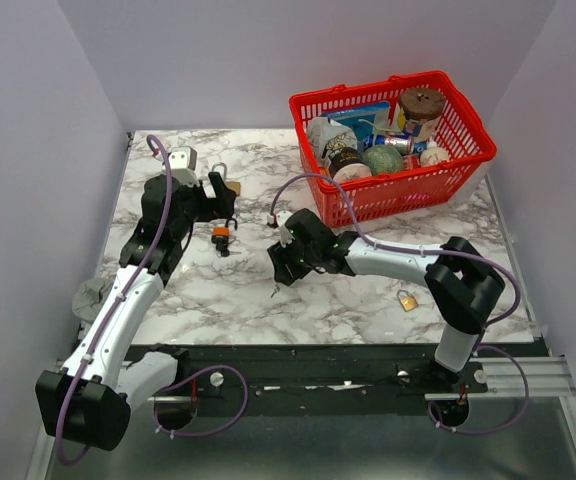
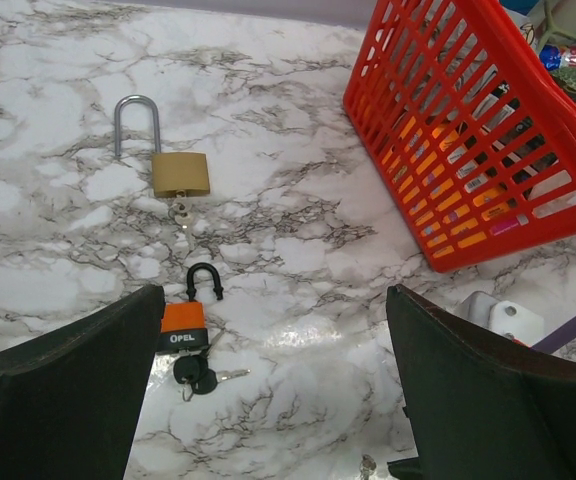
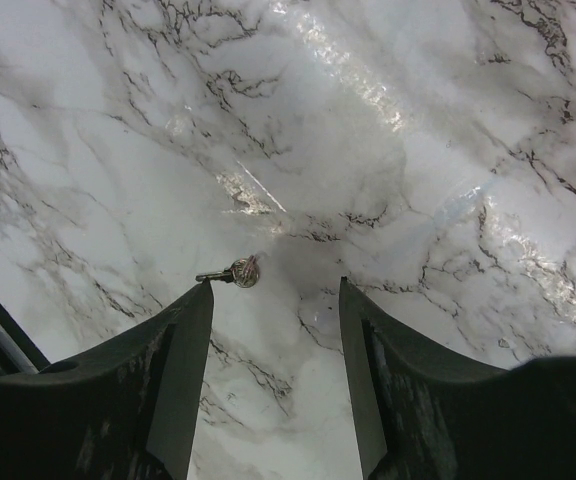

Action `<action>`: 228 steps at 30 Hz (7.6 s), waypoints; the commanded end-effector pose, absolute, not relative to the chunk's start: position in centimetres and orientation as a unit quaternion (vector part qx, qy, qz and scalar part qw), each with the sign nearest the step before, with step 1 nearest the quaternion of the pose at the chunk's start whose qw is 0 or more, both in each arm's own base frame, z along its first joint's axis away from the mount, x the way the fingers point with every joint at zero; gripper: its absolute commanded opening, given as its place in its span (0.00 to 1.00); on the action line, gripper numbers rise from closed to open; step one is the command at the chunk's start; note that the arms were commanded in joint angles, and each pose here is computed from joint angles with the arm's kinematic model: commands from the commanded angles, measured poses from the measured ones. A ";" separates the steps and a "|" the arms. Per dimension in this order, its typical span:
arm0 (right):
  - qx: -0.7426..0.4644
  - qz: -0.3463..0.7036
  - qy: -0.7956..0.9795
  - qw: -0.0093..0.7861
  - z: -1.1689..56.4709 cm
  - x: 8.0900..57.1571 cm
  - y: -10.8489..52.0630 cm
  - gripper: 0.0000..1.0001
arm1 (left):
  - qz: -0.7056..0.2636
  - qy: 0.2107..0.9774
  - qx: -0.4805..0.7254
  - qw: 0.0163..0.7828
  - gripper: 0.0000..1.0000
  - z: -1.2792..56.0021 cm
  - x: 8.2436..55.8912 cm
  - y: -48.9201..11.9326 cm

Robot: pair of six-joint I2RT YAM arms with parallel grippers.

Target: Unlock with the key

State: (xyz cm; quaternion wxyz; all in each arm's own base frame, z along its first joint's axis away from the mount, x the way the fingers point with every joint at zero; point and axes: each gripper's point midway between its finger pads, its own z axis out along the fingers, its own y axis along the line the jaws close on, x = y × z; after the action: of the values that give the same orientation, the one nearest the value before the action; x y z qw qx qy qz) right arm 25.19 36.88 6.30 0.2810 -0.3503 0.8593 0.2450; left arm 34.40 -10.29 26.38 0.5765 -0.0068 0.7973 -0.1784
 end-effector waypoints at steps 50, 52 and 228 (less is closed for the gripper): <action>-0.323 0.233 0.882 0.252 3.9 23.9 39.1 0.01 | -0.200 0.804 -0.008 0.560 0.99 25.3 34.5 -11.2; -0.320 0.231 0.879 0.267 4.9 24.2 38.9 0.01 | -0.203 0.805 -0.005 0.557 0.99 25.3 34.5 -11.4; -0.309 0.460 0.763 0.334 17.8 25.1 29.0 0.01 | -0.488 0.756 0.348 0.262 0.77 18.3 22.4 -30.3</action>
State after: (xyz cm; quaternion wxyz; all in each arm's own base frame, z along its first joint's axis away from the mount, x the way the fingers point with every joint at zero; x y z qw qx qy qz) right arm 24.36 29.32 16.72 0.3013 -0.3228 0.7630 0.4720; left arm 22.03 -30.41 17.11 0.2316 0.3332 0.7664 -0.4980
